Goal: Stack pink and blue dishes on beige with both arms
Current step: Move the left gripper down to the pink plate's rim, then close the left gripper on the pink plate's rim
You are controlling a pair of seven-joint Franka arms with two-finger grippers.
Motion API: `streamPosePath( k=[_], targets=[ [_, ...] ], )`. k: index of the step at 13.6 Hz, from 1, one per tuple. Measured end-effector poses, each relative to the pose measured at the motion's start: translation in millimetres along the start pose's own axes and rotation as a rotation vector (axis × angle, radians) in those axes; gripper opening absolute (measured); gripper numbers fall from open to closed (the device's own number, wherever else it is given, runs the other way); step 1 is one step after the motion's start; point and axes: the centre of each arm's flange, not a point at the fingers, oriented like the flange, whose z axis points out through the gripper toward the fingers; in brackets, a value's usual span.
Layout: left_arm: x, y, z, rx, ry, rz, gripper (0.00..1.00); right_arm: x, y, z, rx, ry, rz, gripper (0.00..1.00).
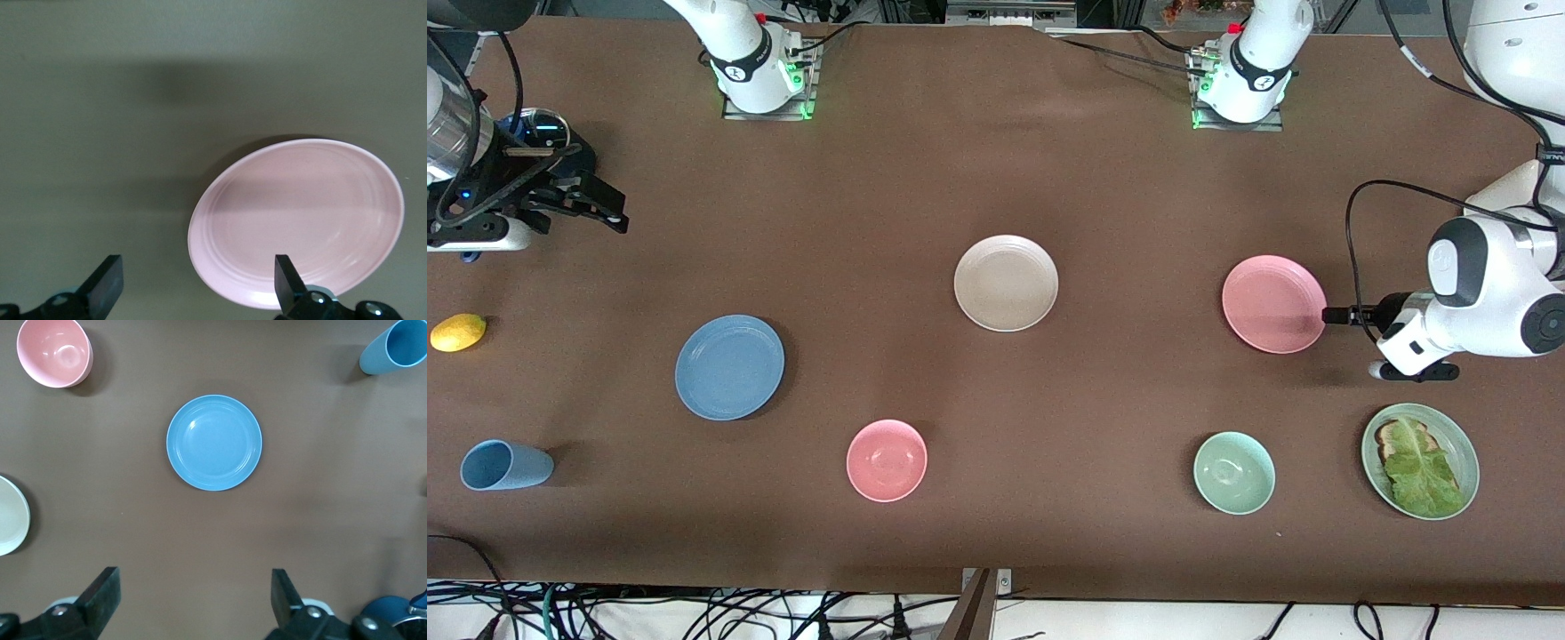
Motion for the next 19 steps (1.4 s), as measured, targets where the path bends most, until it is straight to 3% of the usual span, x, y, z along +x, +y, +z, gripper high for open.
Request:
streamPosePath(
  k=[3, 8, 11, 19],
  targets=[
    [-16, 0, 34, 0.007, 0.044, -0.005, 1.0, 0, 0, 0, 0.0, 0.0, 0.0, 1.0],
    [-27, -17, 59, -0.002, 0.046, -0.036, 1.0, 0, 0, 0, 0.0, 0.0, 0.0, 1.0],
    [-27, -21, 62, -0.005, 0.042, -0.043, 0.86, 0, 0, 0, 0.0, 0.0, 0.001, 1.0],
    [-22, -18, 76, -0.006, 0.037, -0.035, 0.79, 0, 0, 0, 0.0, 0.0, 0.001, 1.0]
  ],
)
